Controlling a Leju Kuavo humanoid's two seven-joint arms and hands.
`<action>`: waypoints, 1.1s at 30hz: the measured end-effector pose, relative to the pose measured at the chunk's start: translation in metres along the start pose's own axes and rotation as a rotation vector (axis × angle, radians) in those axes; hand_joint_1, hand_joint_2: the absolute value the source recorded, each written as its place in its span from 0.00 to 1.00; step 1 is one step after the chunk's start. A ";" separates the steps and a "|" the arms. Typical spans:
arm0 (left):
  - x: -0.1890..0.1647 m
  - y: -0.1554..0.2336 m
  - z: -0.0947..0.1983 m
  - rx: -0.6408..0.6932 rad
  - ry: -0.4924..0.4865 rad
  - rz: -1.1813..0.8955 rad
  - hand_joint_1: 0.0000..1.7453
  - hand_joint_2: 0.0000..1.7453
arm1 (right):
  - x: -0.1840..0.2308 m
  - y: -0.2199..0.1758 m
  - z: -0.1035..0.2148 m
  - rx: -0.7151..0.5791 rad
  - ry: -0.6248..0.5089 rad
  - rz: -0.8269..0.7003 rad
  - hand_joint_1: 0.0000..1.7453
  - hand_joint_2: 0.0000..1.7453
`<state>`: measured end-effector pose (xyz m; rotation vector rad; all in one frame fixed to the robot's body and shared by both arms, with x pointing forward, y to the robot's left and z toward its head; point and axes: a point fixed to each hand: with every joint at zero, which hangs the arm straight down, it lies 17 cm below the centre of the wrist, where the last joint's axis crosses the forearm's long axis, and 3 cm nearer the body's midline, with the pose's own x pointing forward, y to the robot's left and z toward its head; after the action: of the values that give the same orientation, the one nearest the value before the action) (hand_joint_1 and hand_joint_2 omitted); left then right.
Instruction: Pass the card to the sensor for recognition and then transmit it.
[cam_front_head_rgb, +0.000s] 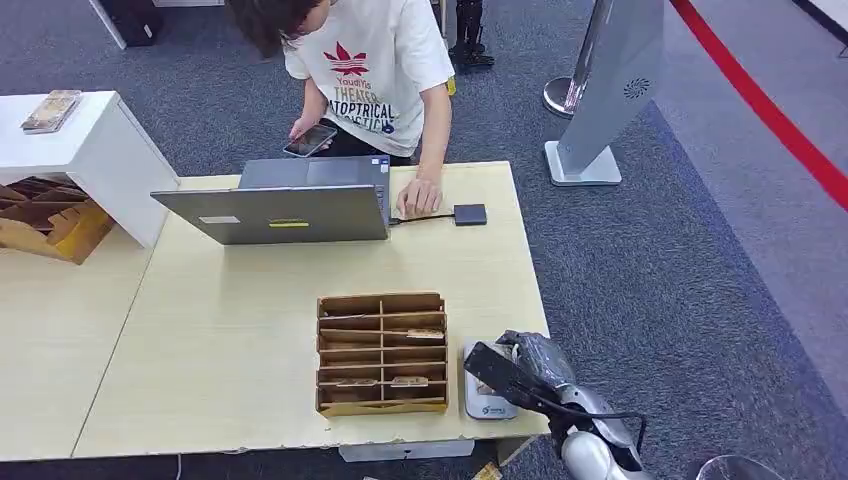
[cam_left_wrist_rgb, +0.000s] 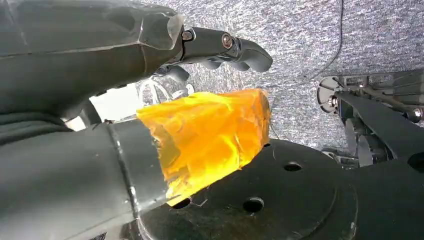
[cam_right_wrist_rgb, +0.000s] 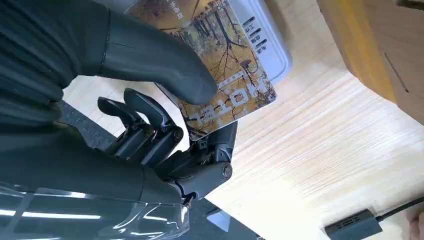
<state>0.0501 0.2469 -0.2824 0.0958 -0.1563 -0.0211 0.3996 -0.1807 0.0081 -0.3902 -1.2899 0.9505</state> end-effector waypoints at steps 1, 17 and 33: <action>0.000 0.000 0.000 0.000 0.000 0.000 0.00 0.00 | 0.000 0.000 0.000 0.000 0.000 0.000 1.00 1.00; 0.000 0.000 0.000 0.000 0.000 0.000 0.00 0.00 | 0.000 0.000 0.000 0.000 0.001 0.001 1.00 1.00; 0.000 0.002 0.000 0.003 0.000 0.000 0.00 0.00 | 0.000 0.000 0.000 0.000 0.001 0.001 1.00 1.00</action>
<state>0.0501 0.2491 -0.2826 0.0988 -0.1563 -0.0209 0.3997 -0.1808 0.0080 -0.3909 -1.2893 0.9512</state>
